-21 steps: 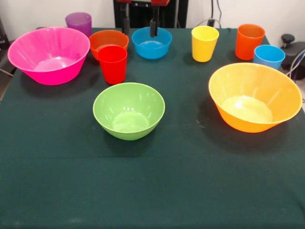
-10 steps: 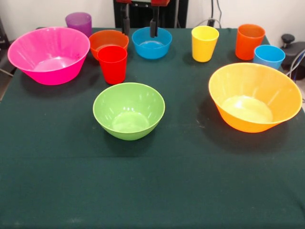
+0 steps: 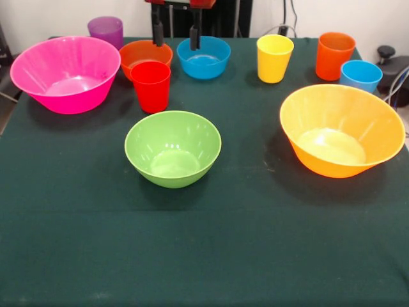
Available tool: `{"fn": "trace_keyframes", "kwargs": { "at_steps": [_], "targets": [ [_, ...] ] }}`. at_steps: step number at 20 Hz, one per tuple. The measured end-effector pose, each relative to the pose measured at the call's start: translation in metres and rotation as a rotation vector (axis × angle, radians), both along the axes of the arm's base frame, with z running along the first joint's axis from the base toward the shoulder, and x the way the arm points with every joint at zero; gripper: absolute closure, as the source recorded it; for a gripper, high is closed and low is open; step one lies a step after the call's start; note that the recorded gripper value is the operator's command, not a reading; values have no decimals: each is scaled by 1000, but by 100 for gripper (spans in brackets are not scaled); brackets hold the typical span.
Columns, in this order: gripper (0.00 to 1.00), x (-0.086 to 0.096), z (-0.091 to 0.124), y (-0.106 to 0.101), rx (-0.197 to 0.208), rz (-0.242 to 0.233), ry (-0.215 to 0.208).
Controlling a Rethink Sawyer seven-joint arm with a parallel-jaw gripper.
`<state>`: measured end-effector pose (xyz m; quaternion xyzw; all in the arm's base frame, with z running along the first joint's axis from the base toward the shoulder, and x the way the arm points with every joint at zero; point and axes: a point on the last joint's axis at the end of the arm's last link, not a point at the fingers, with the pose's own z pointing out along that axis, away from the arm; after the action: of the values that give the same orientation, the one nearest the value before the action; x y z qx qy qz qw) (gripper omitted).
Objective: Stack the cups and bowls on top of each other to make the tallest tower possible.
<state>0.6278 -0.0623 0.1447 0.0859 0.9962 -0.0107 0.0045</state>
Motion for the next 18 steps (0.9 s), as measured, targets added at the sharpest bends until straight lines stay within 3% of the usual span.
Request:
{"fn": "trace_keyframes", "kwargs": {
  "at_steps": [8,18],
  "targets": [
    [0,-4,-2,-30,3,-49,3],
    [0,-11,-37,-25,38,-52,32]
  ]
}}
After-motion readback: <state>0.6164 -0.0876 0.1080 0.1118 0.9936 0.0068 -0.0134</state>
